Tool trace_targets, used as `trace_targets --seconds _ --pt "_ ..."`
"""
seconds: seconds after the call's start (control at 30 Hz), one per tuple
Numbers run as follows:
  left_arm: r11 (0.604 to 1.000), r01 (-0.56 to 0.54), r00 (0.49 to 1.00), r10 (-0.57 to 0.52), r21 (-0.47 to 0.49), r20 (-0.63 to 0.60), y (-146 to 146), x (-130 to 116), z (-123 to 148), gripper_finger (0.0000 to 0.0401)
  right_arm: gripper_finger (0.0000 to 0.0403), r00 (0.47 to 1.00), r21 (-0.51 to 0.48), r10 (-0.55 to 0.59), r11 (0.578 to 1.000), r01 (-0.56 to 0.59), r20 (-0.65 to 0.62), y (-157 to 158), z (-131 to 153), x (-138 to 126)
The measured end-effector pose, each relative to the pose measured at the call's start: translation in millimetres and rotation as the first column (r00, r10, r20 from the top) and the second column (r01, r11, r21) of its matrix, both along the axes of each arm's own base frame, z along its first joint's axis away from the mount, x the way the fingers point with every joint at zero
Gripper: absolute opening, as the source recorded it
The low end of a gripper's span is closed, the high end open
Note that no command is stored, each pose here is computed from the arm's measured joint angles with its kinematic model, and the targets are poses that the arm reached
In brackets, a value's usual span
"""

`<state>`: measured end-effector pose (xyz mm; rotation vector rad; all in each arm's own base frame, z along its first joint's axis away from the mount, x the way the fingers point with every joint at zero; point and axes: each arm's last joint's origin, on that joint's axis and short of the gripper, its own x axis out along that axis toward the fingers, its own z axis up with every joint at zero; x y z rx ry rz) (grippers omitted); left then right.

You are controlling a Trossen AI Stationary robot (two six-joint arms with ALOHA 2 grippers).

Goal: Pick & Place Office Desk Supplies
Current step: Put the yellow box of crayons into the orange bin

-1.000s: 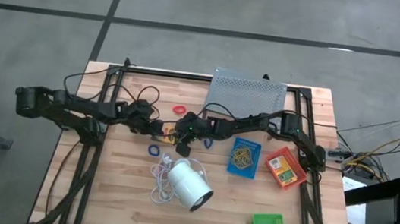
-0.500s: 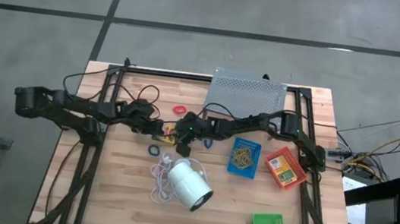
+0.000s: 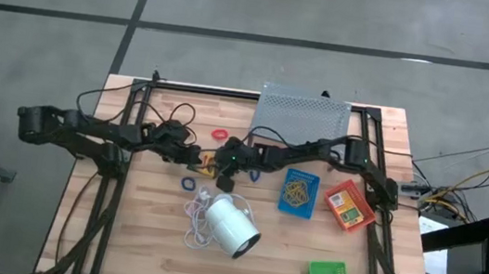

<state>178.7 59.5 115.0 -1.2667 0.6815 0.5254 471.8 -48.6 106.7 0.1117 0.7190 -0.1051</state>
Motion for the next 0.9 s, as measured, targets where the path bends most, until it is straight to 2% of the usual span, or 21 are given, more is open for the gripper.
trace_targets --seconds 0.1,0.23,0.37,0.5,0.9 --pt "1.0 0.0 1.0 0.0 -0.001 -0.003 0 0 0 0.0054 0.0008 1.0 -0.043 0.0 0.999 0.001 0.018 6 15 -1" --pt "1.0 0.005 1.0 -0.005 -0.003 0.004 0 0 0 0.0053 0.0008 0.999 -0.149 -0.029 0.988 0.032 0.02 17 37 -4" --pt "1.0 0.018 0.999 -0.018 -0.005 0.031 0 2 2 0.0052 0.0008 0.999 -0.225 -0.046 0.973 0.044 -0.002 26 46 -8" --pt "1.0 0.02 0.999 -0.02 -0.007 0.043 0 2 3 0.005 0.0008 0.999 -0.246 -0.053 0.968 0.053 0.007 30 57 -11" --pt "0.999 0.036 0.993 -0.039 0.031 0.11 -1 1 14 0.0043 0.0008 0.997 -0.264 -0.079 0.962 0.073 -0.012 30 56 -13"
